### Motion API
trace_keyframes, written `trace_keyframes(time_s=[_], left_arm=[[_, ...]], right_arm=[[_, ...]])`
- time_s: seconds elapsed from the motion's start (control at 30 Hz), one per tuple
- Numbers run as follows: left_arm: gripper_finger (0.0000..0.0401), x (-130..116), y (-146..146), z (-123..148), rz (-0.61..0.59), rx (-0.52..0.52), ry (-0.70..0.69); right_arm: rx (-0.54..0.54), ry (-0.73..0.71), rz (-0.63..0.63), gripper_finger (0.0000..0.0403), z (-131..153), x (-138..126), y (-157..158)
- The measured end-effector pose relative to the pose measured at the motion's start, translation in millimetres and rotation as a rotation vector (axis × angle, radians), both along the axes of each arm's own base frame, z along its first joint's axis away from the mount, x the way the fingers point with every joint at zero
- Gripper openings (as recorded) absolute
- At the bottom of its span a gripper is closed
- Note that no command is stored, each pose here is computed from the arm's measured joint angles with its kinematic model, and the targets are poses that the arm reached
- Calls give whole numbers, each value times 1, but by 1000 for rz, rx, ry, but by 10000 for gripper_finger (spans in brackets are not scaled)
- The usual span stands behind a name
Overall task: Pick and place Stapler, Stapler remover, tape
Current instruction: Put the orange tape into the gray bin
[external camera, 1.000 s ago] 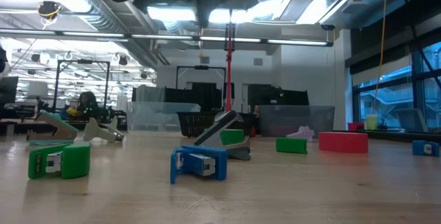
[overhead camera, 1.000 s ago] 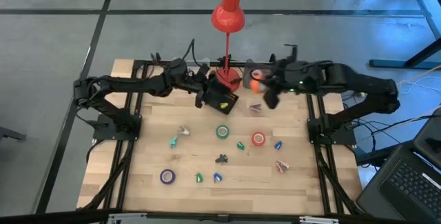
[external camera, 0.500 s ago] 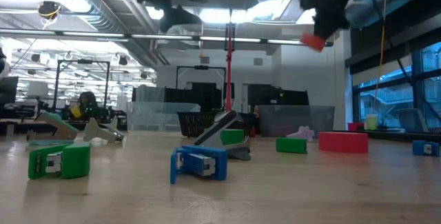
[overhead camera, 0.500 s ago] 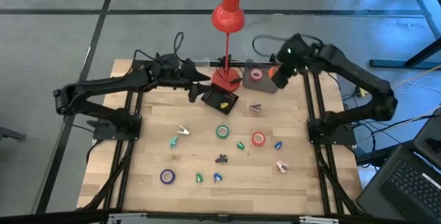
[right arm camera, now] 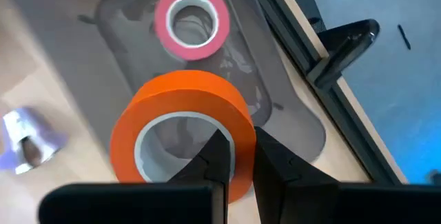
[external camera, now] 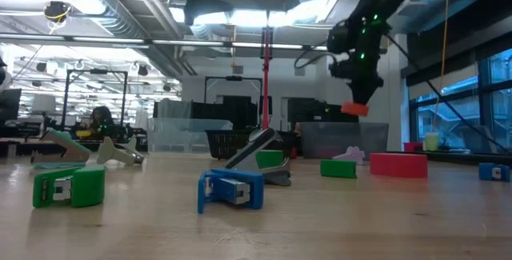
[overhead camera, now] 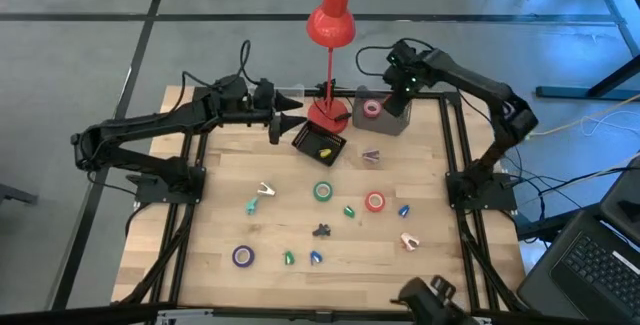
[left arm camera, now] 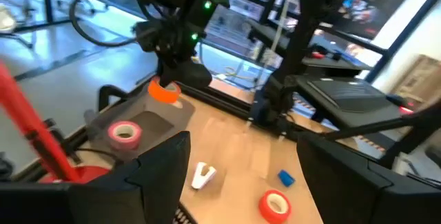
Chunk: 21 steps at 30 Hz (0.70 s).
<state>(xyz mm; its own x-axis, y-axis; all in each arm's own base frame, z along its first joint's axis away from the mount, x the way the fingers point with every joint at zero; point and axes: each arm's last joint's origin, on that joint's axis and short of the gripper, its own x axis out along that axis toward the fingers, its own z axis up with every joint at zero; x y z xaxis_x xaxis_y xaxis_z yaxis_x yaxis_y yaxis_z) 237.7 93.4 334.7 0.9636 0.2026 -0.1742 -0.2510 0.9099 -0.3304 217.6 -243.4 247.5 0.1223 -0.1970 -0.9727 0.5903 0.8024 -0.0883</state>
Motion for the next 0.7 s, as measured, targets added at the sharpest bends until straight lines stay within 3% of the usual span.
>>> trace_keyframes(time_s=[0.3, 0.7], left_arm=[[264, 0, 1, 0, 47, 8, 3], [265, 0, 1, 0, 47, 8, 4]], right_arm=[[23, 88, 21, 34, -45, 8, -25], [67, 159, 38, 34, -80, 14, -35]])
